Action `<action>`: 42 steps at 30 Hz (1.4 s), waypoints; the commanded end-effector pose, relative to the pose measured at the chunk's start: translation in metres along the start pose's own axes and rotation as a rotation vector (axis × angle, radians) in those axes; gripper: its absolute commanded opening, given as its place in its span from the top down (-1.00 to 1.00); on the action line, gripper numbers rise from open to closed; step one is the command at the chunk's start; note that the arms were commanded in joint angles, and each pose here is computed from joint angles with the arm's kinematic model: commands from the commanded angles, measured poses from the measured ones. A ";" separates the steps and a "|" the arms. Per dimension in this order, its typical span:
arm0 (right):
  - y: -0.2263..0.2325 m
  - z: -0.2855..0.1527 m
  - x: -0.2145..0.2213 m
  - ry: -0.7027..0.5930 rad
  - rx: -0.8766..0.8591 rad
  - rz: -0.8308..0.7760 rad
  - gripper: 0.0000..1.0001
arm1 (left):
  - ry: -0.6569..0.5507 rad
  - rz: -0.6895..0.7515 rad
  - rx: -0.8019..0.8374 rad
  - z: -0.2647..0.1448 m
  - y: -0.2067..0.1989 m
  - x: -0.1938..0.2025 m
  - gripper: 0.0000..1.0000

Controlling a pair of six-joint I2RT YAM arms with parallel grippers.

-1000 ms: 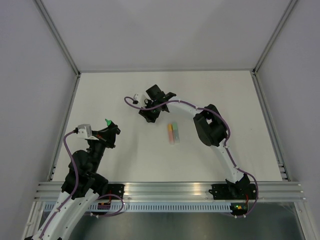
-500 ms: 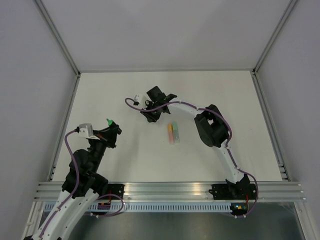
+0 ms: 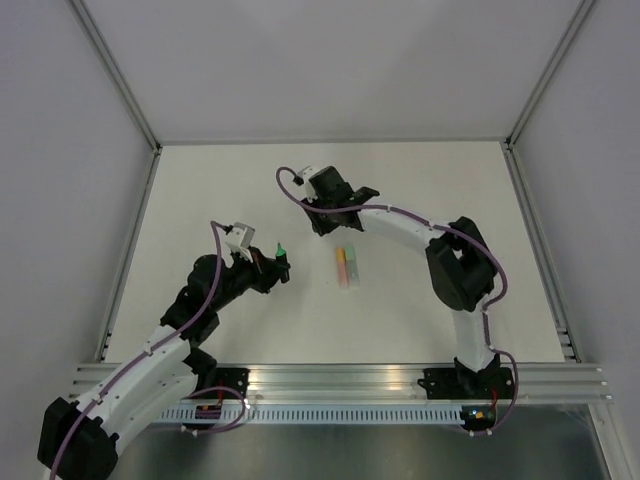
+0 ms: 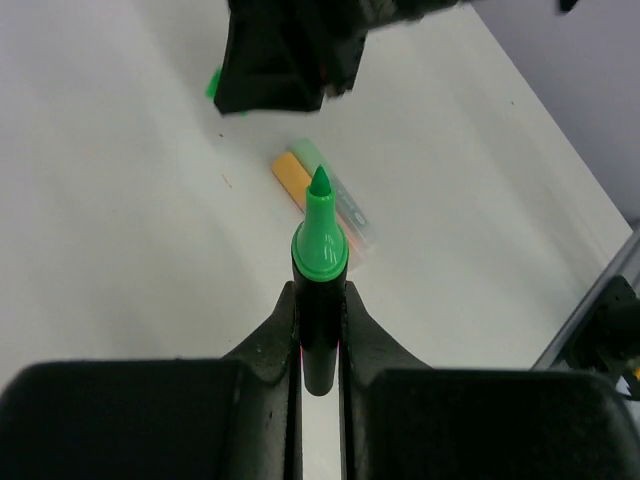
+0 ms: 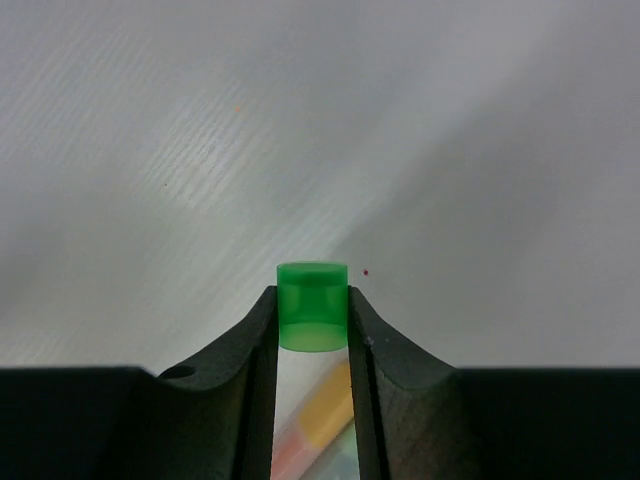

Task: Insert the pens into the pen caps

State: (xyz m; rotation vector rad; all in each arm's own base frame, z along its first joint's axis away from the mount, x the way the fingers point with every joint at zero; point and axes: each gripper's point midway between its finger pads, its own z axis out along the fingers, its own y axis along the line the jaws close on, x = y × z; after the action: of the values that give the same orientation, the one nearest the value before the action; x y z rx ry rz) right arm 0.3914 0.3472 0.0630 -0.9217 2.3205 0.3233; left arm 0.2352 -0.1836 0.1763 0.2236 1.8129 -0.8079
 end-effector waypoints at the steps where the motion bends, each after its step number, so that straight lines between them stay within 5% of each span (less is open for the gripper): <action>1: -0.026 -0.094 -0.070 -0.276 0.157 0.280 1.00 | -0.017 0.044 0.245 0.006 -0.047 -0.021 0.95; 7: 0.003 -0.179 -0.088 -0.590 0.060 0.413 1.00 | -0.010 0.051 0.298 0.007 -0.055 -0.019 0.95; 16: 0.060 -0.229 -0.093 -0.771 -0.067 0.468 1.00 | -0.017 0.053 0.280 0.007 -0.051 -0.019 0.95; 42: 0.126 -0.208 -0.095 -0.804 -0.071 0.353 1.00 | -0.042 0.057 0.308 0.001 -0.057 -0.023 0.95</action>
State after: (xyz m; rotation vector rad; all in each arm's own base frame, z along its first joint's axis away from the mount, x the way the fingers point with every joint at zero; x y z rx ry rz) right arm 0.2598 0.3980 0.2683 -0.3318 1.7688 0.7780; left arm 0.2177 -0.2167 0.1875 0.4067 1.7545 -1.0084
